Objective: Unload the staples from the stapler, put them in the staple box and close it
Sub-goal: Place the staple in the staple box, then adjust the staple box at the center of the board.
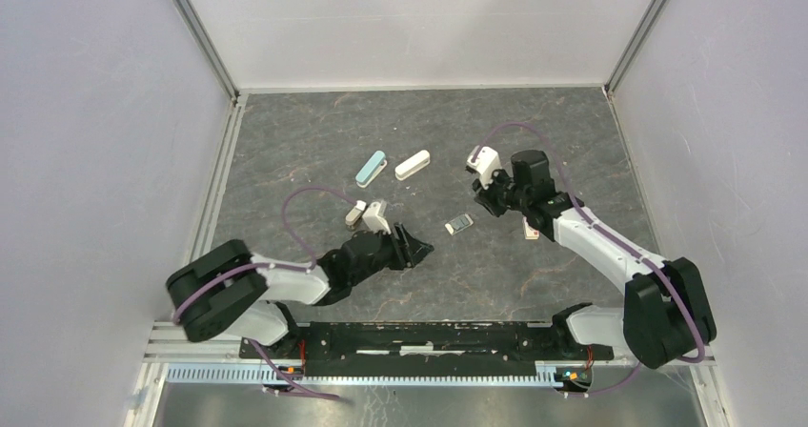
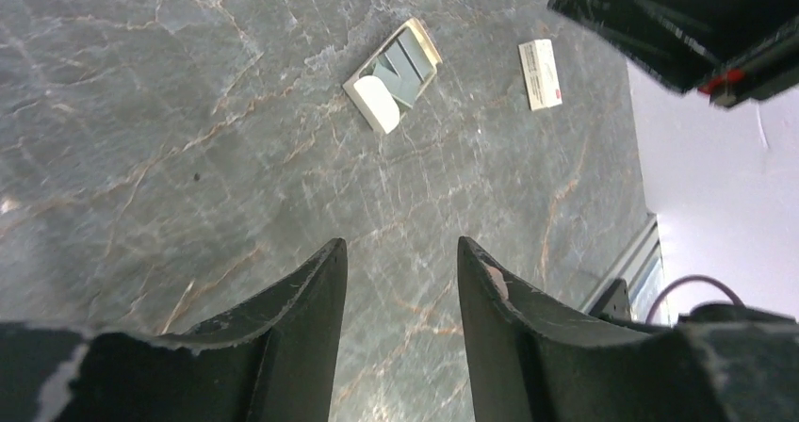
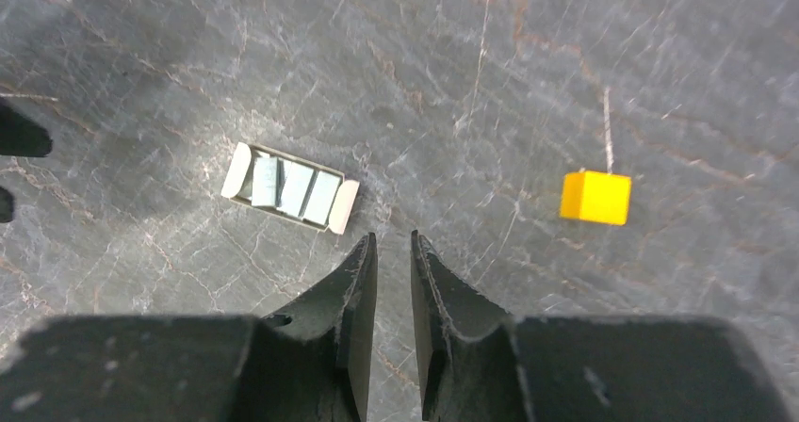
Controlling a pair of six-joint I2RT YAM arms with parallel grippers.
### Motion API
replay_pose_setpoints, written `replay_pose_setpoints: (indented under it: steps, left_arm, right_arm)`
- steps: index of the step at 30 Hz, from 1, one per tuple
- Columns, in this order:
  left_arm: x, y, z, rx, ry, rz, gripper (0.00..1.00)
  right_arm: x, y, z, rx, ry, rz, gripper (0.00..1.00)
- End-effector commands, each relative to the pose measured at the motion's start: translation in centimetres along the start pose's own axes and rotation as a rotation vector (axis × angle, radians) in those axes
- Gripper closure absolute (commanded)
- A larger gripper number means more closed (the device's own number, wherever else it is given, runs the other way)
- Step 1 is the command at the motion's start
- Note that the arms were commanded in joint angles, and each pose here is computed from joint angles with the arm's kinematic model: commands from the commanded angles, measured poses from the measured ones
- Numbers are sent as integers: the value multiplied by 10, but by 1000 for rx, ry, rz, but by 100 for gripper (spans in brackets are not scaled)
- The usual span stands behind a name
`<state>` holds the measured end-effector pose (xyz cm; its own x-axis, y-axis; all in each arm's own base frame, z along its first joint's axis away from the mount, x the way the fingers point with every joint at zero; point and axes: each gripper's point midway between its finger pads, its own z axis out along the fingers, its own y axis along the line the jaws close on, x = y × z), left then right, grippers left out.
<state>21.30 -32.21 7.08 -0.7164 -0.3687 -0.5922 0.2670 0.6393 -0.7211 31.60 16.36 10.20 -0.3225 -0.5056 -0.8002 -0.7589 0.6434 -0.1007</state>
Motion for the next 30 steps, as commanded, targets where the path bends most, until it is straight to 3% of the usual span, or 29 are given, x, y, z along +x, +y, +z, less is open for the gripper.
replay_pose_setpoints:
  steps: [1, 6, 9, 12, 15, 18, 21, 30]
  left_arm:
    - [-10, -2, 24, -117, -29, -76, 49]
    - [-4, 4, 31, -267, -11, -10, 57]
    - [-2, -4, 34, -305, 21, 168, 56]
    - [0, -11, 37, -295, 111, 407, 51]
    - [-4, -18, 40, -274, 185, 604, 34]
    - [-11, -19, 42, -295, 232, 729, 24]
    - [-17, -18, 48, -292, 265, 785, 18]
    - [-21, -16, 73, -151, 360, 738, 21]
  right_arm:
    - [5, 4, 7, -52, -17, 91, 75]
    - [12, 4, 10, -67, -6, 105, 75]
    - [13, 6, 10, -88, -5, 104, 75]
    - [15, 8, 10, -106, 0, 109, 75]
    - [15, 9, 9, -121, -5, 118, 75]
    - [15, 8, 8, -122, -10, 122, 75]
    - [14, 6, 6, -121, -15, 125, 75]
    - [15, 4, 4, -128, -20, 134, 75]
